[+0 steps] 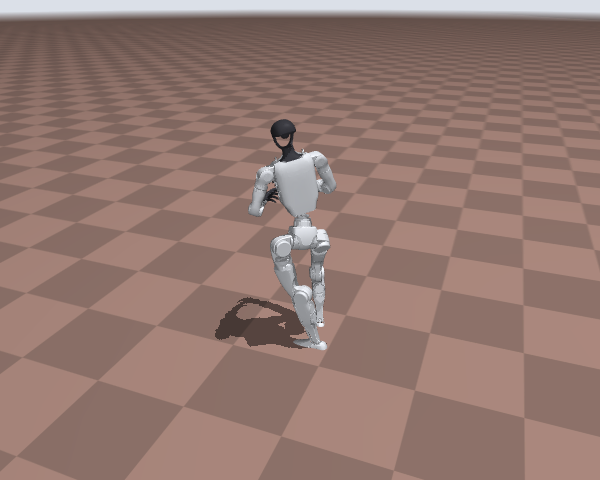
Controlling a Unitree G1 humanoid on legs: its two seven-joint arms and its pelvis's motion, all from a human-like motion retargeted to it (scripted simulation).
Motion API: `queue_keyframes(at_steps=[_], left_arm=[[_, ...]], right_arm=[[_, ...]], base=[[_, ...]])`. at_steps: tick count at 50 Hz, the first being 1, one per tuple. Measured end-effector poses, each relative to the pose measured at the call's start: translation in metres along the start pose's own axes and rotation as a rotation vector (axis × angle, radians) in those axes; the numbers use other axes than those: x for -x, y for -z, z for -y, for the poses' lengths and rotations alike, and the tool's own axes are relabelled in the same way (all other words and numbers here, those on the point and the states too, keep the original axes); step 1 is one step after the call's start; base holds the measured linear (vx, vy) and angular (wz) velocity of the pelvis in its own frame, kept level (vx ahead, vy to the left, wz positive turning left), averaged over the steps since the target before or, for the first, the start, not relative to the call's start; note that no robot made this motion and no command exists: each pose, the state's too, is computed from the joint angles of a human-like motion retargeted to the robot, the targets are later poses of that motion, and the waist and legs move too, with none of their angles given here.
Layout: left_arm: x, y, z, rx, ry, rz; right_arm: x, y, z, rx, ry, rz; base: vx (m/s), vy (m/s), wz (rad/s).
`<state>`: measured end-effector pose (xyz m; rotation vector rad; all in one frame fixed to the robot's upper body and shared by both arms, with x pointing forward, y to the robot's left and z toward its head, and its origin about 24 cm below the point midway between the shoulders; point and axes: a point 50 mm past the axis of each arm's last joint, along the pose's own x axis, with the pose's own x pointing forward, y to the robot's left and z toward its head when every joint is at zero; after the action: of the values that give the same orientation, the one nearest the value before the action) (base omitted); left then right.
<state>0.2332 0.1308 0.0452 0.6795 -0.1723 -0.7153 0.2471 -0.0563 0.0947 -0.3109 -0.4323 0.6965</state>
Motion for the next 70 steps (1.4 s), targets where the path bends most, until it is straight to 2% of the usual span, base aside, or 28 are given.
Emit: queue_keyframes(at_steps=[11, 20, 32, 38, 43, 52, 70], left_arm=[[0.01, 0.042, 0.019, 0.142, 0.096, -0.226], [0.045, 0.086, 0.043, 0.249, 0.171, -0.481], [0.164, 0.154, 0.101, 0.426, 0.307, -1.078], [0.227, 0.155, 0.133, 0.568, 0.333, -1.327], [0.253, 0.153, 0.143, 0.656, 0.282, -1.433], [0.259, 0.152, 0.151, 0.774, 0.147, -1.489], [0.225, 0.15, 0.168, 0.917, 0.046, -1.416]], right_arm=[[0.001, 0.026, -0.012, 0.005, -0.153, -0.147], [0.013, 0.059, -0.023, 0.028, -0.281, -0.325], [0.04, 0.119, -0.025, -0.084, -0.249, -0.652], [0.068, 0.14, -0.023, -0.153, -0.159, -0.793], [0.092, 0.154, -0.021, -0.18, -0.113, -0.904], [0.136, 0.174, -0.022, -0.238, -0.077, -1.116], [0.243, 0.182, -0.04, -0.429, 0.121, -1.476]], base=[[0.15, -0.14, 0.11], [0.19, -0.14, -0.14], [0.15, 0.01, -0.02], [0.02, 0.03, -0.04], [-0.02, -0.03, -0.02], [-0.05, -0.14, -0.09], [-0.03, -0.15, -0.6]])
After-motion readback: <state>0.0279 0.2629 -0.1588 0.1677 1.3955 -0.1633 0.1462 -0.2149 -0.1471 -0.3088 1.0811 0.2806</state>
